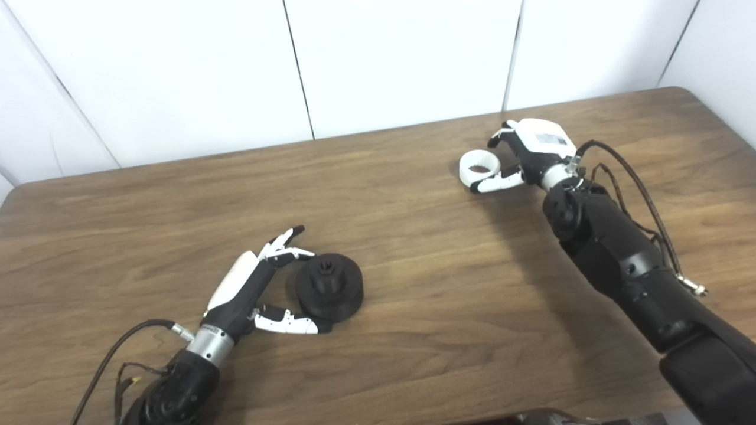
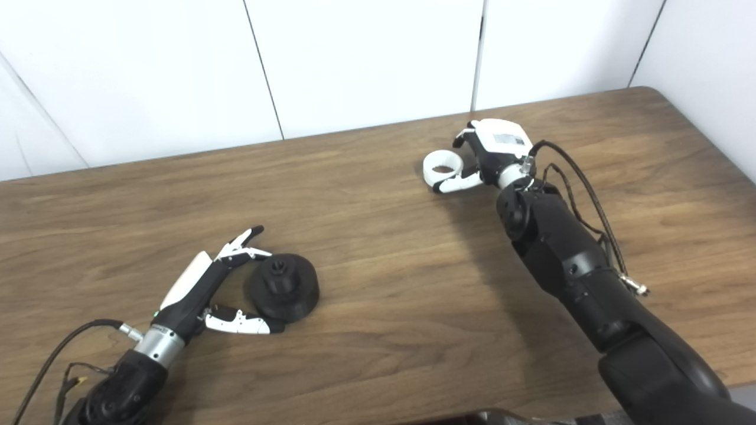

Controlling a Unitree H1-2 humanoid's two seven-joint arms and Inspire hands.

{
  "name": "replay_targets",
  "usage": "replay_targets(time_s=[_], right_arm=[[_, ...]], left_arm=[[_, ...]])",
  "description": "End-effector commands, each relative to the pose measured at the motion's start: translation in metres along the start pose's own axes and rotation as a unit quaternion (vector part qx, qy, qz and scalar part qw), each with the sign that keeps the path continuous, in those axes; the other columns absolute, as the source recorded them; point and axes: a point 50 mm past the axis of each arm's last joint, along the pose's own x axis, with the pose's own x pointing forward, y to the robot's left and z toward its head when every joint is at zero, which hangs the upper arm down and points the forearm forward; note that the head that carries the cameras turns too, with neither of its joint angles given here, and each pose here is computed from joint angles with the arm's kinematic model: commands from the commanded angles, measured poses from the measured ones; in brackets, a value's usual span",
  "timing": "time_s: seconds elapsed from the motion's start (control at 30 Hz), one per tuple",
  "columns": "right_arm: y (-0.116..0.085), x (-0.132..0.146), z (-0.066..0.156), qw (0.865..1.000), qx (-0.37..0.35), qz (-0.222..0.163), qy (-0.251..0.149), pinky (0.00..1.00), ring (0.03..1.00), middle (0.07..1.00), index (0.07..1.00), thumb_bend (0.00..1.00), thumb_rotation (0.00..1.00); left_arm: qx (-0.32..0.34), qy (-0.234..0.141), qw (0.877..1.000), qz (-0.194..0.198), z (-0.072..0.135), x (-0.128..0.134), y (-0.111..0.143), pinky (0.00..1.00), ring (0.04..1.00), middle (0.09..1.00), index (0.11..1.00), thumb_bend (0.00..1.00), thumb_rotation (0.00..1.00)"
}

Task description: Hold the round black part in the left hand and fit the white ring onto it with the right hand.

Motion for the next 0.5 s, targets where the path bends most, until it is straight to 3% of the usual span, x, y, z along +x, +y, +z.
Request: replay_targets(time_s=[0.0, 0.47], right_arm=[[-0.0118, 0.0063, 0.0123, 1.000, 0.006, -0.013, -0.012, 0.92, 0.952, 0.933, 0.749, 0.86, 0.50], [-0.0082, 0.0015, 0.0115, 1.000, 0.015, -0.010, -0.021, 0.92, 0.951, 0.933, 0.738, 0.85, 0.47]], left_arm=[[0.000, 0.017, 1.000, -0.021, -0.0049, -0.0047, -0.0024, 1.00, 1.000, 1.000, 0.626, 0.91, 0.36], [-0.003, 0.020, 1.000, -0.021, -0.0039, -0.0046, -0.0035, 1.00, 1.000, 1.000, 0.625, 0.91, 0.35]])
